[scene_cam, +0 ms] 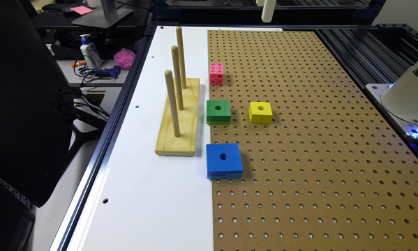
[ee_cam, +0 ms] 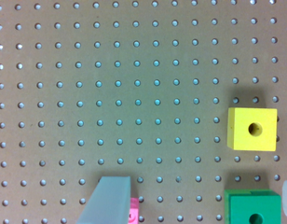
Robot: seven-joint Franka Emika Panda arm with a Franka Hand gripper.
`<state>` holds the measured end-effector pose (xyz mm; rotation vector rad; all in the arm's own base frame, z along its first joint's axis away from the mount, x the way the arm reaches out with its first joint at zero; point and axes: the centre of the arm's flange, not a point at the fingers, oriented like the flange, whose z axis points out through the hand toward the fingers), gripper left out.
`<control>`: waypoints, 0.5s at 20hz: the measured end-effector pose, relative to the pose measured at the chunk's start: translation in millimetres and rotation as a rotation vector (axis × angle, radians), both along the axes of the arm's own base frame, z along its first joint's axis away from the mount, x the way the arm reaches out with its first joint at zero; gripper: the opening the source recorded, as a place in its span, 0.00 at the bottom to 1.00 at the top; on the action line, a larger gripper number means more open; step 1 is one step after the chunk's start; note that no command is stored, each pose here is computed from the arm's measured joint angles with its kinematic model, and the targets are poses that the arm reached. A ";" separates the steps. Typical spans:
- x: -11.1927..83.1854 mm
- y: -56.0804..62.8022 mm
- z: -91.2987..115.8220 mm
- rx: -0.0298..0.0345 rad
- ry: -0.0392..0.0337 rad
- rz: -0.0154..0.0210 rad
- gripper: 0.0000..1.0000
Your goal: Pick up pink block.
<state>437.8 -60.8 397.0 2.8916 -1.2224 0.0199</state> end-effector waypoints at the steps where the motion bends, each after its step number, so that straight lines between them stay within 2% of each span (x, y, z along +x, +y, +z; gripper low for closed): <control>1: -0.1 0.0 -0.1 0.0000 0.0002 0.0000 1.00; 4: 0.0 0.7 -0.1 -0.0004 0.0004 0.0016 1.00; 8: 0.2 0.6 0.2 -0.0005 -0.0004 0.0014 1.00; 10: 2.2 -1.4 2.4 -0.0016 -0.0091 -0.0020 1.00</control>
